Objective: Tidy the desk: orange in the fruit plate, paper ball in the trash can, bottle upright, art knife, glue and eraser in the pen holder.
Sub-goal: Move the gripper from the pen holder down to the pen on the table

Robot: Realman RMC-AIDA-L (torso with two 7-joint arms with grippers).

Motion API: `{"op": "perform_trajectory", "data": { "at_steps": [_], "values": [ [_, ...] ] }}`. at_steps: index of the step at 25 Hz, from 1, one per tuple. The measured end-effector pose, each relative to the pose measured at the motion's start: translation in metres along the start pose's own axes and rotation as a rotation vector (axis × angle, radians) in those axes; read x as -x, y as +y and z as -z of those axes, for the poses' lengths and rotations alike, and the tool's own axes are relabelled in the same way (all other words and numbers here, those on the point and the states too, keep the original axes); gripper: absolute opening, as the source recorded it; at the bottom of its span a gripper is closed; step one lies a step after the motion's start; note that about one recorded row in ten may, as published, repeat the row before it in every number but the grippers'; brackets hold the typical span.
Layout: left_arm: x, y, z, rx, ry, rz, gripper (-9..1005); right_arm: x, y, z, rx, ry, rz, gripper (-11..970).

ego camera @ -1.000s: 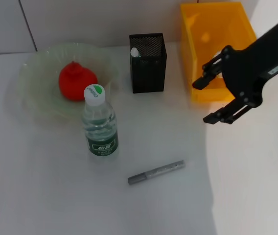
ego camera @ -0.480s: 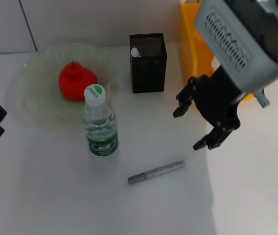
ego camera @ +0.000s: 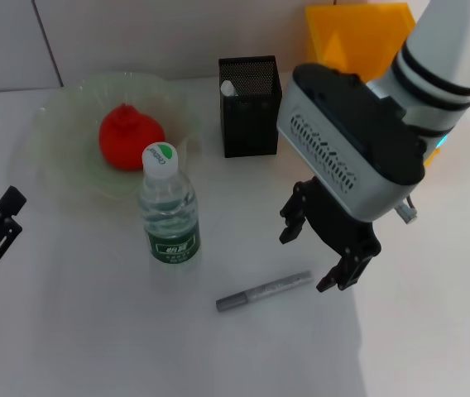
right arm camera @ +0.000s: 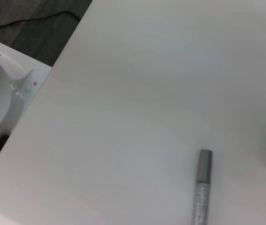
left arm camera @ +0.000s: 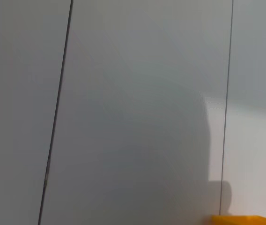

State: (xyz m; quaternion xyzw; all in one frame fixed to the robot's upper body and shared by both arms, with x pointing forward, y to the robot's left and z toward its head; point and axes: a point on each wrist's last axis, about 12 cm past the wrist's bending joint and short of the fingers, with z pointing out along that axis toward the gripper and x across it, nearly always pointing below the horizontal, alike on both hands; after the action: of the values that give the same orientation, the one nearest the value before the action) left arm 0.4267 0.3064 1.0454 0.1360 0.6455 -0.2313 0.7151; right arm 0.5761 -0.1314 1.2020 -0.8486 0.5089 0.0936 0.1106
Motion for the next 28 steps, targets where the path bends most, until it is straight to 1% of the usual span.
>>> {"op": "perform_trajectory", "data": {
  "at_steps": [2, 3, 7, 11, 15, 18, 22, 28],
  "values": [
    [-0.002, -0.002, -0.001, -0.004, 0.009, 0.006, 694, -0.004, -0.003, -0.011, 0.012, 0.018, -0.001, 722],
    [-0.002, -0.002, -0.001, -0.004, 0.009, 0.006, 694, -0.004, -0.003, -0.011, 0.012, 0.018, -0.001, 722],
    [-0.005, -0.004, -0.001, -0.007, 0.022, 0.012, 694, -0.011, -0.006, -0.026, 0.004, 0.059, -0.017, 722],
    [-0.006, -0.004, -0.001, -0.006, 0.026, 0.015, 694, -0.009, -0.006, -0.031, 0.015, 0.067, -0.012, 721],
    [-0.006, -0.004, -0.002, -0.01, 0.024, 0.016, 694, -0.003, -0.006, -0.041, 0.021, 0.105, -0.007, 721],
    [-0.006, -0.005, -0.004, -0.016, 0.025, 0.015, 694, -0.002, -0.008, -0.046, 0.019, 0.114, -0.034, 721],
    [-0.007, -0.007, -0.008, -0.04, 0.028, 0.015, 694, 0.001, -0.012, -0.051, 0.021, 0.135, -0.127, 722],
    [-0.007, -0.007, -0.01, -0.044, 0.029, 0.015, 694, 0.003, -0.012, -0.053, 0.024, 0.144, -0.171, 720]
  ]
}}
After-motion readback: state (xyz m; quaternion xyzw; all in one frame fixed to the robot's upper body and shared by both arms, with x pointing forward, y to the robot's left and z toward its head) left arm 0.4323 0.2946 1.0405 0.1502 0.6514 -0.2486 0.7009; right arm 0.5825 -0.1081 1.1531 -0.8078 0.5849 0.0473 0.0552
